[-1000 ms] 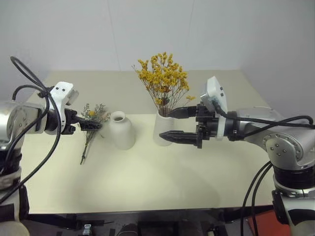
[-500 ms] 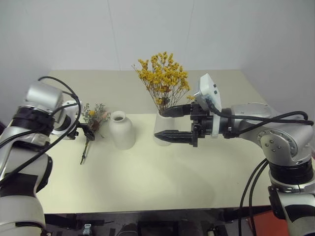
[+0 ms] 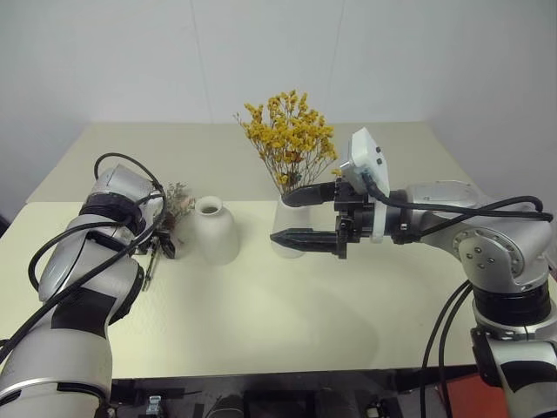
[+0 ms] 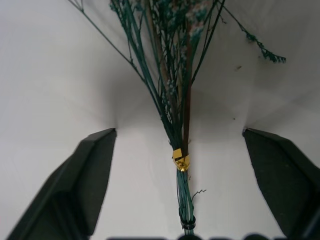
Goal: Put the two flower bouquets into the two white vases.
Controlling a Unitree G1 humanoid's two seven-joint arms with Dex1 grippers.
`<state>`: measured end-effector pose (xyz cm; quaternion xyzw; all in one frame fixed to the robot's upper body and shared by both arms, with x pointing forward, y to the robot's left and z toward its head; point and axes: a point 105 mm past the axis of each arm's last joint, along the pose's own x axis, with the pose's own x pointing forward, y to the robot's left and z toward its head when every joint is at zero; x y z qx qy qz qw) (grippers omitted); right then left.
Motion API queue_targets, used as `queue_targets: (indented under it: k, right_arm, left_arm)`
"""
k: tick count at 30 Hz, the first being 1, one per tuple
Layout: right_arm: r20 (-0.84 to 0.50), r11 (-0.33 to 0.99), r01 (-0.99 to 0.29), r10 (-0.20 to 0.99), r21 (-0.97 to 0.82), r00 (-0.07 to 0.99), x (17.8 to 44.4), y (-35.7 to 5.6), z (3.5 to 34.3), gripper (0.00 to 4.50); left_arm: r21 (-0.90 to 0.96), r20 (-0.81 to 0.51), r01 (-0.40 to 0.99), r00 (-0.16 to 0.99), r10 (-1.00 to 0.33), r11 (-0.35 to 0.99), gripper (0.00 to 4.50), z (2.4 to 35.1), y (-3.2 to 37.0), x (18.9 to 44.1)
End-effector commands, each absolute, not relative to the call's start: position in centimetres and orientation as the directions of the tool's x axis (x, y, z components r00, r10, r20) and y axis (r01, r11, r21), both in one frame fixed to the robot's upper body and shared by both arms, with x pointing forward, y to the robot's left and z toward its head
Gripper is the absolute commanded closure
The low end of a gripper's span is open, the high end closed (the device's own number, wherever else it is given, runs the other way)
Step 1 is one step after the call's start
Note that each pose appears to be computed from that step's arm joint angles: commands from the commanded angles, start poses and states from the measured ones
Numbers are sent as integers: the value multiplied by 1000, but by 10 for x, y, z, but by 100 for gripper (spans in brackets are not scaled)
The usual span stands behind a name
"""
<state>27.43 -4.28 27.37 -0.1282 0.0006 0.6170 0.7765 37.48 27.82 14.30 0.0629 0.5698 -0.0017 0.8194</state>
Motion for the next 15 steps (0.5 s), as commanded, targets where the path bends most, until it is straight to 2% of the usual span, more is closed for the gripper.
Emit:
queue_targets:
  k: [1, 6, 11, 15]
  right_arm:
    - [-133, 218, -947, 958, -234, 254, 270, -47, 284, 0]
    - [-135, 222, -947, 957, -233, 257, 271, -48, 283, 0]
    - [-137, 223, -947, 956, -232, 259, 273, -48, 283, 0]
    - [-135, 224, -947, 956, -232, 259, 273, -48, 282, 0]
  left_arm:
    - [114, -925, 72, 373, 79, 991, 146, 154, 281, 377]
    - [112, -928, 65, 364, 81, 992, 300, 152, 281, 376]
    - [106, -917, 55, 390, 76, 993, 437, 159, 282, 378]
    - [100, -893, 76, 446, 56, 992, 448, 175, 277, 385]
